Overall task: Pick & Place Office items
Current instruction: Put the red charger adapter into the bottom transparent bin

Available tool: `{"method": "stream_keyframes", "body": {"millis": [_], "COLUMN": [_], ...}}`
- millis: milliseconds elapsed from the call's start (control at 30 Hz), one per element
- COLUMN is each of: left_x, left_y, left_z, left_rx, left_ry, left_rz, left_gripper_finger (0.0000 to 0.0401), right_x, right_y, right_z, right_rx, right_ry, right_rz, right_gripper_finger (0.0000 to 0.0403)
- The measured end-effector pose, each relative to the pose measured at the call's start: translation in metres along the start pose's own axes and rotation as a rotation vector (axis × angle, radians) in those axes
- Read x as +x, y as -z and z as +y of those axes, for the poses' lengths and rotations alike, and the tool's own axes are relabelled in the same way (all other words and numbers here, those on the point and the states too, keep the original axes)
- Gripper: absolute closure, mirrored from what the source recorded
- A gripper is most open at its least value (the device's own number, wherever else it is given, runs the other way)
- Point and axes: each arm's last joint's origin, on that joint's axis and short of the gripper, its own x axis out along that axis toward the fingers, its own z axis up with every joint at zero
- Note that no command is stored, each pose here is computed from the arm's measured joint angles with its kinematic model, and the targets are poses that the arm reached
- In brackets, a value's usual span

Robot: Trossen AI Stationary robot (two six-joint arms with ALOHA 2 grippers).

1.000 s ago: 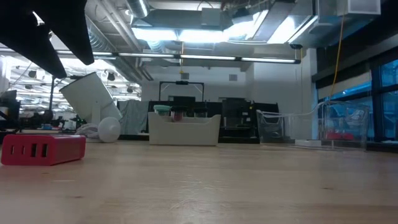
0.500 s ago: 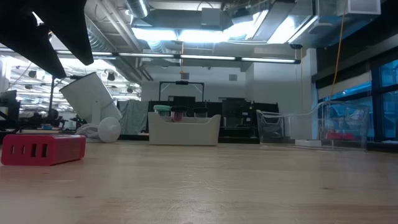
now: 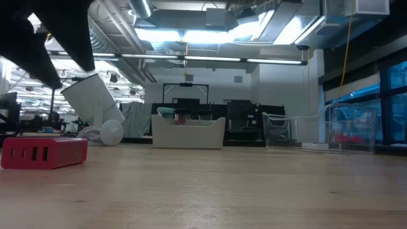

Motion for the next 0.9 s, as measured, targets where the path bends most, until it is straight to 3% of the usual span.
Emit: {"method": "stream_keyframes", "body": {"millis": [200,467,700,900], "left_x": [0.029,0.064,0.082,0.083], "left_y": [0.006,0.009,0.02,0.024], "left_z": [-0.006,-0.008,-0.011,-0.012], "left_rx": [-0.012,-0.072,-0.097,-0.112], "left_ry": [-0.096,-0.21,-0.244,-0.242], "left_rz": [0.062,0.092,0.206,0.194], "left_gripper_finger": [0.0072,0.0072,0.0072,0.0075], "right_x": [-0.034,-0.071,-0.079,-0.079], "right_y": [-0.002,-0.006,-0.008,-0.015], "right_z": [0.001,0.007,0.009,0.01], "right_rx": [-0.082,-0.185,-0.241,-0.271], "right_ry": [-0.089,-0.219,-0.242,-0.228], "right_rz": [-0.017,-0.157,-0.227,-0.271], "right_gripper_finger": [0.0069,0.0073,0.0073,0.0073]}}
